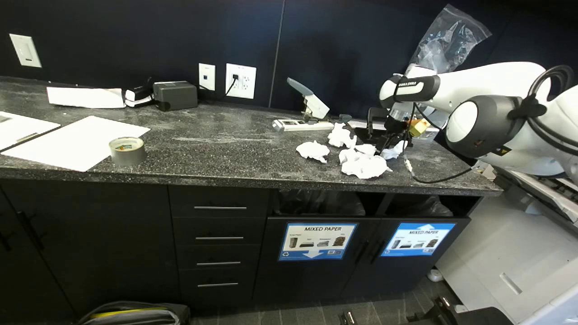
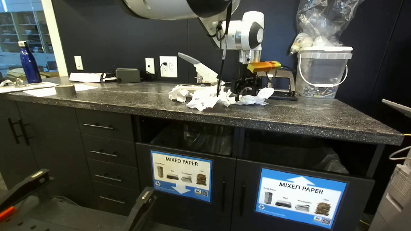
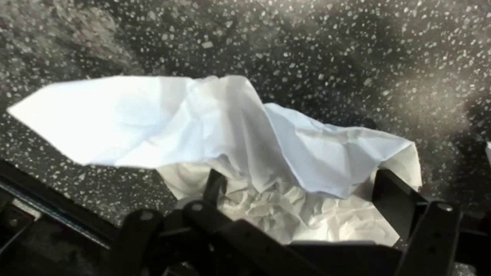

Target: Put the tissue into the rubbish bin.

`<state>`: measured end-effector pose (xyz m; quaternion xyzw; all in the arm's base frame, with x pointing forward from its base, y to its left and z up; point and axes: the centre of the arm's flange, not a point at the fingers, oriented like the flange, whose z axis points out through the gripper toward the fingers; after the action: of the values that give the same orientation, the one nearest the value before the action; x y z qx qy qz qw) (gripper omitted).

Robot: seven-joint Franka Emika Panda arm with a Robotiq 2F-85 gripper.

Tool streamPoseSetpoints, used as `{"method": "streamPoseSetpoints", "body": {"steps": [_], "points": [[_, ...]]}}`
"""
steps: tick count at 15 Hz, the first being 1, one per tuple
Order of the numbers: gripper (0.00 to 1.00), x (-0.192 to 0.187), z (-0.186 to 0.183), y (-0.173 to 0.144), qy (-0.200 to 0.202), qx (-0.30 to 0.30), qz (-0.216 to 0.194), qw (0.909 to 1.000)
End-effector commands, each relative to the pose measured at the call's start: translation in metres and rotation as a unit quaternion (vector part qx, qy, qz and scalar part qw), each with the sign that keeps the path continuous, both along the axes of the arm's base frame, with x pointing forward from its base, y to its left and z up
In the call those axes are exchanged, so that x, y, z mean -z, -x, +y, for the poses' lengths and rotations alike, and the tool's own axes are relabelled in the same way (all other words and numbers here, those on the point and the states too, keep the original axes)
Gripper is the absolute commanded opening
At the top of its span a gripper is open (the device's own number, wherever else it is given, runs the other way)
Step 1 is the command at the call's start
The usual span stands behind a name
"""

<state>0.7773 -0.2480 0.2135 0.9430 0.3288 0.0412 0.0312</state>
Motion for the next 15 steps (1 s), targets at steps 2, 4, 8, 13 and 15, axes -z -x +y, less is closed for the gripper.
{"method": "streamPoseSetpoints", "body": {"steps": [2,4,8,13,15], "points": [[0.66,0.001,-0.018,-0.051,0.009,-0.007,-0.008,0.9999],[0.51,0.001,-0.021,-0.050,0.012,-0.005,-0.006,0.9999],[0.21,0.003,-0.030,-0.047,0.018,0.003,0.001,0.9998],[0.16,-0.010,-0.048,-0.024,0.043,0.031,0.036,0.9979],[0.15,-0.015,-0.059,-0.005,0.051,0.051,0.049,0.9962]]}}
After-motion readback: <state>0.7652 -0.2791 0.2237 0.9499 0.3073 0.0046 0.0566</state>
